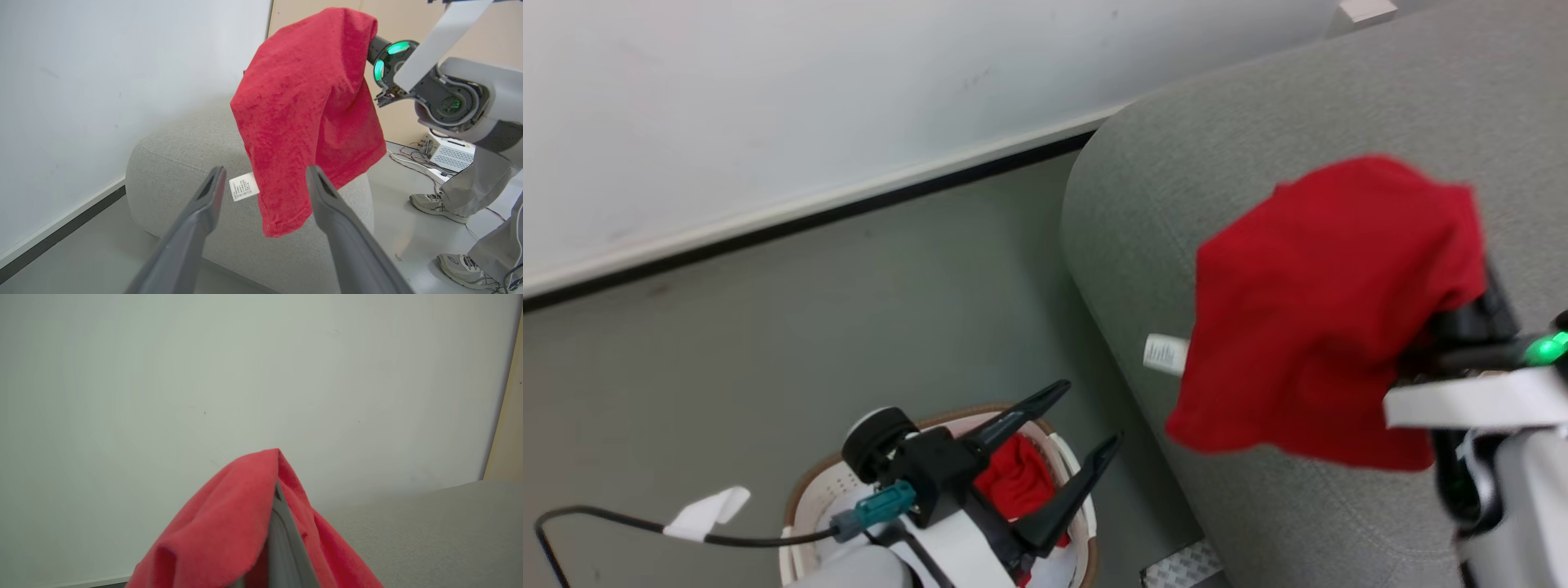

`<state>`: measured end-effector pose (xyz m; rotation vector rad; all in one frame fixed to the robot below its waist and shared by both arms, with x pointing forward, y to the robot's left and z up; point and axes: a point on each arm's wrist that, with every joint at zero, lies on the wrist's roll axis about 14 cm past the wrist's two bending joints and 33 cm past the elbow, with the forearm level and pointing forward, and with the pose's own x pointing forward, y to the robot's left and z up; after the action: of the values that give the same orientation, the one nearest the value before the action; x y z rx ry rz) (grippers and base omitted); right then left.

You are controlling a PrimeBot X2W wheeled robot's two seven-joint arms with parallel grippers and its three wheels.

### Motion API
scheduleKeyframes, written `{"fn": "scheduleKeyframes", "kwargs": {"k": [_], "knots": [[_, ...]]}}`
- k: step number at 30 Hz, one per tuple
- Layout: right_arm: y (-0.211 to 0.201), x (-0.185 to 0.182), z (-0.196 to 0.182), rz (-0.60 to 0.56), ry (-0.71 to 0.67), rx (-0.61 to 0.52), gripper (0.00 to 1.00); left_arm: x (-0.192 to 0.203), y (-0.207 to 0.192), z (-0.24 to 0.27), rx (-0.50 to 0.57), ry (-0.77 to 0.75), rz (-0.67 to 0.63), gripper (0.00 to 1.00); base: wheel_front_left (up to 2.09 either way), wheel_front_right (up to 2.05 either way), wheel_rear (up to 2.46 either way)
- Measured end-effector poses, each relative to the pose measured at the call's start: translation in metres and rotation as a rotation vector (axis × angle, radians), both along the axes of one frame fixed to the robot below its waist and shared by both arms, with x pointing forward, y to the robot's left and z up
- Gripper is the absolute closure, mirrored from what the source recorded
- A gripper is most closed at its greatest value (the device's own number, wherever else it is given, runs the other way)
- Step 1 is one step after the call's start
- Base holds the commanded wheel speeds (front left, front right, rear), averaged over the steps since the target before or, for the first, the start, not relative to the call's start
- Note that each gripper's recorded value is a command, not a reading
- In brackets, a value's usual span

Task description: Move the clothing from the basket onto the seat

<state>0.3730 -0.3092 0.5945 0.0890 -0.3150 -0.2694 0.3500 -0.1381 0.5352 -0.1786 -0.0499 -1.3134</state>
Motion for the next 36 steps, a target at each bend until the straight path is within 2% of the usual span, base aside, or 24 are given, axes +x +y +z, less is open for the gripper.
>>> {"fn": "scheduleKeyframes", "kwargs": {"k": [10, 16, 22, 27, 32, 33, 34, 36], "knots": [[-0.060, 0.070, 0.028, -0.083, 0.031, -0.092, 1.00, 0.043, 0.045, -0.035, 0.054, 0.036, 0.077, 0.00, 0.00, 0.00, 0.00], [-0.081, 0.114, 0.023, -0.135, 0.096, -0.144, 1.00, 0.069, 0.074, -0.065, 0.081, 0.084, 0.133, 0.00, 0.00, 0.00, 0.00], [-0.094, 0.147, -0.027, -0.193, 0.258, -0.150, 1.00, 0.083, 0.094, -0.097, 0.107, 0.143, 0.162, 0.00, 0.00, 0.00, 0.00], [-0.106, 0.155, -0.084, -0.228, 0.475, -0.203, 1.00, 0.091, 0.107, -0.111, 0.118, 0.168, 0.194, 0.00, 0.00, 0.00, 0.00], [-0.111, 0.145, -0.144, -0.249, 0.696, -0.159, 1.00, 0.095, 0.118, -0.122, 0.131, 0.185, 0.220, 0.00, 0.00, 0.00, 0.00], [-0.111, 0.139, -0.159, -0.255, 0.747, -0.125, 0.90, 0.097, 0.120, -0.124, 0.135, 0.187, 0.226, 0.00, 0.00, 0.00, 0.00], [-0.108, 0.134, -0.173, -0.250, 0.796, -0.109, 0.88, 0.098, 0.121, -0.125, 0.137, 0.189, 0.231, 0.00, 0.00, 0.00, 0.00], [-0.107, 0.125, -0.188, -0.254, 0.853, -0.085, 0.93, 0.099, 0.124, -0.126, 0.136, 0.193, 0.241, 0.00, 0.00, 0.00, 0.00]]}}
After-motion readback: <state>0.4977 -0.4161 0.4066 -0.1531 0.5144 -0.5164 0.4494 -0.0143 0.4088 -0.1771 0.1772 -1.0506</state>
